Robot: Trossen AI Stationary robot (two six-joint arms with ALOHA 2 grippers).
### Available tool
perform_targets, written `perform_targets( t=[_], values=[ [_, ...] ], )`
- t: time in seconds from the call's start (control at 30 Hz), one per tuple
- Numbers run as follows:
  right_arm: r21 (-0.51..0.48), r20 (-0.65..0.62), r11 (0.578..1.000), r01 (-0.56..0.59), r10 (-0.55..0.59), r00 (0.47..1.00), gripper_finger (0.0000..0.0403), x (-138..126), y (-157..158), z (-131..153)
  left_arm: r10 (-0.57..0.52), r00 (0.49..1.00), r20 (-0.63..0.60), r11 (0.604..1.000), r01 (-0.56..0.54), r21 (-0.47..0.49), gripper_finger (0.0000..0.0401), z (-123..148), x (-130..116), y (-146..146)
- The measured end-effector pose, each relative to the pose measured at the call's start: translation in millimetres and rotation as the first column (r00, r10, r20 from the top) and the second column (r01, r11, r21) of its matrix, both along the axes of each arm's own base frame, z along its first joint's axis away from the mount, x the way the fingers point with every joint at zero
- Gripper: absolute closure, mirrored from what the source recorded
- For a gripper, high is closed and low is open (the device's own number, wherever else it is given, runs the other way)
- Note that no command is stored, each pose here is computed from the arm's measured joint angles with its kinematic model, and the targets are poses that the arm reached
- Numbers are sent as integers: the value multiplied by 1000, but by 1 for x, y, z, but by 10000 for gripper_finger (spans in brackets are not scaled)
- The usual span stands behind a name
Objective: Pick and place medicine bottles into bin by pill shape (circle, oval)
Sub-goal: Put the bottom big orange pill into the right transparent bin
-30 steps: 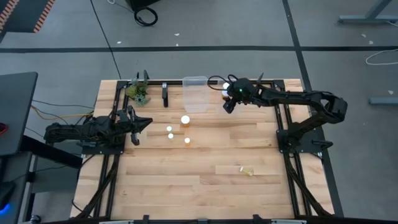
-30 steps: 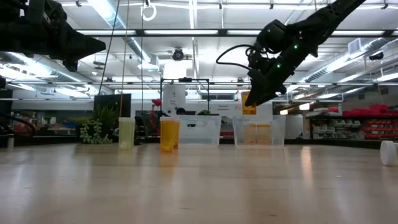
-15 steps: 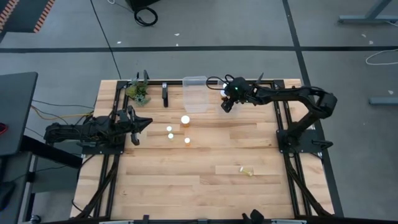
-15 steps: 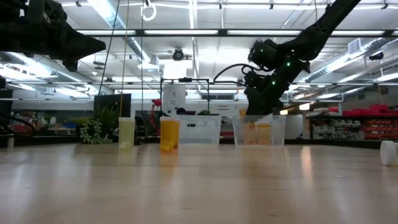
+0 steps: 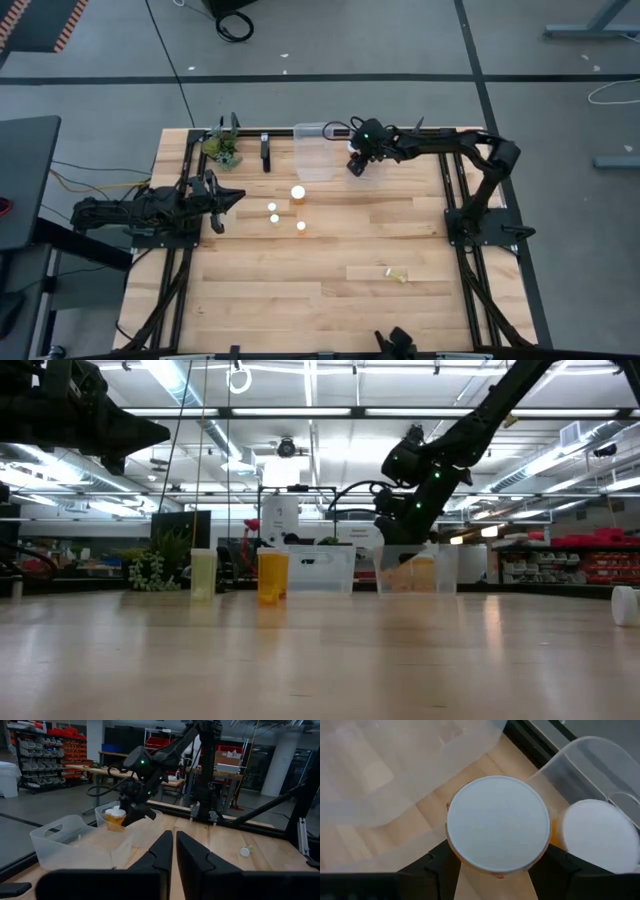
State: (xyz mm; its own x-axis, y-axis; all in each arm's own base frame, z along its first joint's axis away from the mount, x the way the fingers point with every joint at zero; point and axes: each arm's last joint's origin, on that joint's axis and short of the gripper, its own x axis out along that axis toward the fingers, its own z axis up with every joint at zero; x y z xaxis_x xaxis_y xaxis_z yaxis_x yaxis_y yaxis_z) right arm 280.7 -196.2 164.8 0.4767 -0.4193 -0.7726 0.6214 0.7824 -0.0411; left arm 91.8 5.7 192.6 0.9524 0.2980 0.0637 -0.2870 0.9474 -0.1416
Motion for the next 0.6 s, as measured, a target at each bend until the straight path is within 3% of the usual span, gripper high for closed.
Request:
perform_targets(
  t=[0.6],
  values=[
    [-6,-44,993,117,-117,992,194,2,15,5,0,1000,0,1000,0,0,375,0,0,0]
  ],
)
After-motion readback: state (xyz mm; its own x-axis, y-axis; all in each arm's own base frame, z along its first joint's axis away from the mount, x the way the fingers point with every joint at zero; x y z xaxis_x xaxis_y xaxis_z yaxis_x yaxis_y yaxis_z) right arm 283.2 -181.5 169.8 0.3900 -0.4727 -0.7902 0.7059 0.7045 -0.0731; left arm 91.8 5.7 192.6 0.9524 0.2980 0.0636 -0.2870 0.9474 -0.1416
